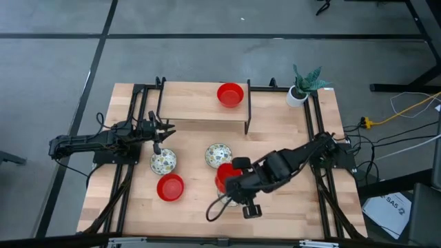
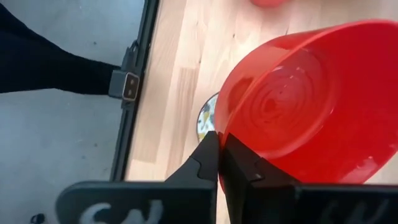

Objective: Pick & Place Mini bowls
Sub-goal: Stack the right red bowl on the red bowl on the shelf

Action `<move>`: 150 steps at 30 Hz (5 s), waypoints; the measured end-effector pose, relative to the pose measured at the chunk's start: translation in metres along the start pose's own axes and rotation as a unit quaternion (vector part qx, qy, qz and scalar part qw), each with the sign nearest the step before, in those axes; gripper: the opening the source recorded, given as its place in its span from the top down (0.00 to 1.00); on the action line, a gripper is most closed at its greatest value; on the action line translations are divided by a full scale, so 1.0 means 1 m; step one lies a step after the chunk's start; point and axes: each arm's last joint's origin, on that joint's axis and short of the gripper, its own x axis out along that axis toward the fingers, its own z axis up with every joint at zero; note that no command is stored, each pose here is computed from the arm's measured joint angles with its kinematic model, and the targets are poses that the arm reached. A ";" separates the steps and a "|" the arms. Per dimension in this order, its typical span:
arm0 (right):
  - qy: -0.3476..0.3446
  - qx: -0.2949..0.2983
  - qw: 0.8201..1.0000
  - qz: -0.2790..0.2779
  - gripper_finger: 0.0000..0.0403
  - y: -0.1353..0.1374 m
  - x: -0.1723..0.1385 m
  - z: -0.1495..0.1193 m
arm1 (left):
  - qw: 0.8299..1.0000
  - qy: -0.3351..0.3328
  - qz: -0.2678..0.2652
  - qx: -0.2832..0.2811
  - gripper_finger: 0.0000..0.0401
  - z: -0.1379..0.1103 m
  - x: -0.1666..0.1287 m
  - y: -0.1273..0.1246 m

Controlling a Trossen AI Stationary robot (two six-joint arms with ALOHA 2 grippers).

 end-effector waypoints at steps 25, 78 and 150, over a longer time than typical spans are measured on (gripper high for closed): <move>-0.019 -0.088 0.993 -0.077 0.98 -0.069 0.002 0.017 | 1.000 0.000 0.000 0.000 0.76 0.000 0.000 0.000; -0.095 -0.058 0.899 -0.423 0.98 -0.172 -0.019 0.046 | 1.000 0.000 0.000 0.000 0.76 0.000 0.000 0.000; 0.068 0.085 0.957 -0.270 0.98 -0.286 -0.034 -0.021 | 1.000 0.000 0.000 0.000 0.76 0.000 0.000 0.000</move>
